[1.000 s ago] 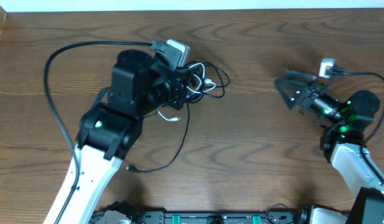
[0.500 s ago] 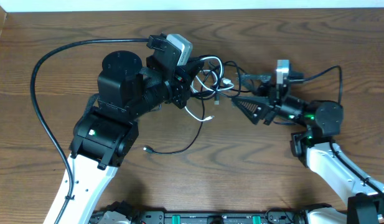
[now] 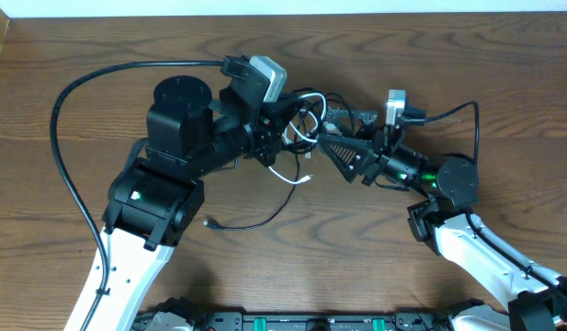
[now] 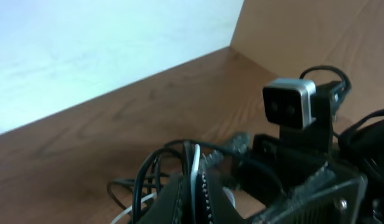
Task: Untangle cables
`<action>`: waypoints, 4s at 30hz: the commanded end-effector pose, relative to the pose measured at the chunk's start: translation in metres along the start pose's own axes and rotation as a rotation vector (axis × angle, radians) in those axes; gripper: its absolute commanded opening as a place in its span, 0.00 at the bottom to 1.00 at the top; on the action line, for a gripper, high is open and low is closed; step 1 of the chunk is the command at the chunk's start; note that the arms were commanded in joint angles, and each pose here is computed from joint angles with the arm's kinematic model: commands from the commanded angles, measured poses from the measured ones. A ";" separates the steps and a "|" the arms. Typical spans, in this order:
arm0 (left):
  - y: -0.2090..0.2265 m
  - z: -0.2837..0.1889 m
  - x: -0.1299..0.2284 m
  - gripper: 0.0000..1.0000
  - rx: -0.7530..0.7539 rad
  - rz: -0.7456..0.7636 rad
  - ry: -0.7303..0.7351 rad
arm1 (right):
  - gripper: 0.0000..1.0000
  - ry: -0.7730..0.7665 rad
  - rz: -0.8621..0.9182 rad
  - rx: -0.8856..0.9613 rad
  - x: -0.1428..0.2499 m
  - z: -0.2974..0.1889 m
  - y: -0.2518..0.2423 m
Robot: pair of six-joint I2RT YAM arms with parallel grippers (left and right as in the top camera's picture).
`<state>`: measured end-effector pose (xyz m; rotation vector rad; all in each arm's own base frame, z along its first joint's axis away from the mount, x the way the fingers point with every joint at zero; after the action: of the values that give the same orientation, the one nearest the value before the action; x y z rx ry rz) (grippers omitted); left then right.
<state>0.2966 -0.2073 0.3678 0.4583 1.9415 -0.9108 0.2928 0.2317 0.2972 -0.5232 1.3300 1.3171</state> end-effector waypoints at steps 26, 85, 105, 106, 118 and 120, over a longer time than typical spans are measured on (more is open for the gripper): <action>0.017 0.025 0.027 0.07 -0.012 -0.079 0.134 | 0.78 -0.099 -0.005 -0.051 -0.026 0.000 0.016; 0.011 0.066 0.048 0.07 0.176 -0.239 0.236 | 0.65 0.173 -0.238 0.271 0.043 -0.008 -0.057; -0.026 0.080 0.054 0.07 0.217 -0.153 0.230 | 0.01 0.192 -0.189 0.374 0.050 -0.014 -0.073; -0.023 0.081 0.053 0.07 0.195 -0.152 0.223 | 0.01 0.192 -0.189 0.374 0.050 -0.014 -0.073; 0.077 0.070 0.073 0.07 -0.421 -0.197 0.207 | 0.01 0.153 -0.150 0.320 0.041 -0.012 -0.065; 0.088 0.067 0.079 0.07 -0.489 -0.236 0.212 | 0.01 0.146 -0.164 0.274 0.037 -0.010 -0.058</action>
<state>0.3337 -0.2307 0.2543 0.2312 2.3413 -0.7110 0.3369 0.2179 0.2267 -0.4857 1.5788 0.9042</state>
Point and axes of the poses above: each gripper's point midway between its finger pads, its own z axis out along the fingers, its own y axis along the line the jaws close on, x = y × z, the point moved 1 cm from there along -z, back along the fingers, and after that the axes turned 13 degrees about -z, right-handed, at the moved point
